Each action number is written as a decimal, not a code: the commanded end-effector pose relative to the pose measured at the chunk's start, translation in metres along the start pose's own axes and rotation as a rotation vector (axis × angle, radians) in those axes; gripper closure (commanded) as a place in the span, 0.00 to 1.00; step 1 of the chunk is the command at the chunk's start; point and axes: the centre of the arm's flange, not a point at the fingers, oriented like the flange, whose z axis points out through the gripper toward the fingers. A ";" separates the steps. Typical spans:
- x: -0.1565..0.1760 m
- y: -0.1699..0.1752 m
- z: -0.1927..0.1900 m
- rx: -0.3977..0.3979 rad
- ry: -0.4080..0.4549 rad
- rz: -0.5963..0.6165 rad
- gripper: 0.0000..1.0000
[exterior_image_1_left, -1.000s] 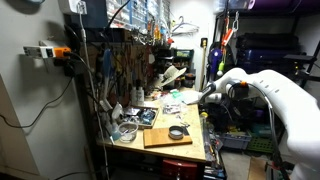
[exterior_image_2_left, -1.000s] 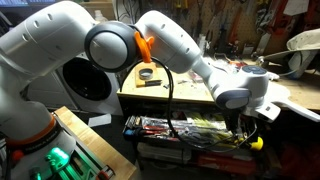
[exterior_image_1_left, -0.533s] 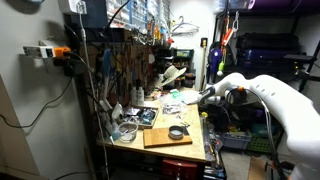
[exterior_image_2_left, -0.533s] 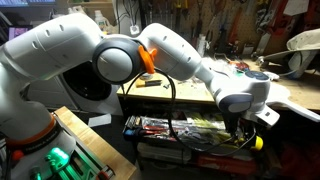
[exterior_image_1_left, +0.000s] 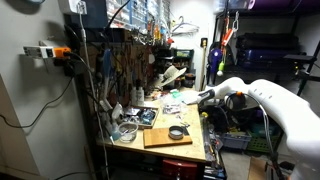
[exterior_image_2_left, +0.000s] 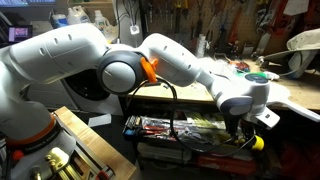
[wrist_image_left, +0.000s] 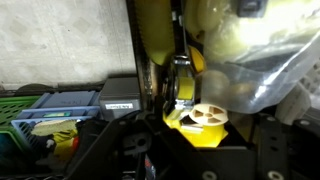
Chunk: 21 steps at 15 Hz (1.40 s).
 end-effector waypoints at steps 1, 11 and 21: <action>0.020 -0.007 0.022 -0.012 -0.014 0.019 0.40; 0.013 -0.007 0.017 -0.024 -0.054 -0.027 0.19; 0.021 0.018 0.008 -0.031 -0.086 -0.127 0.10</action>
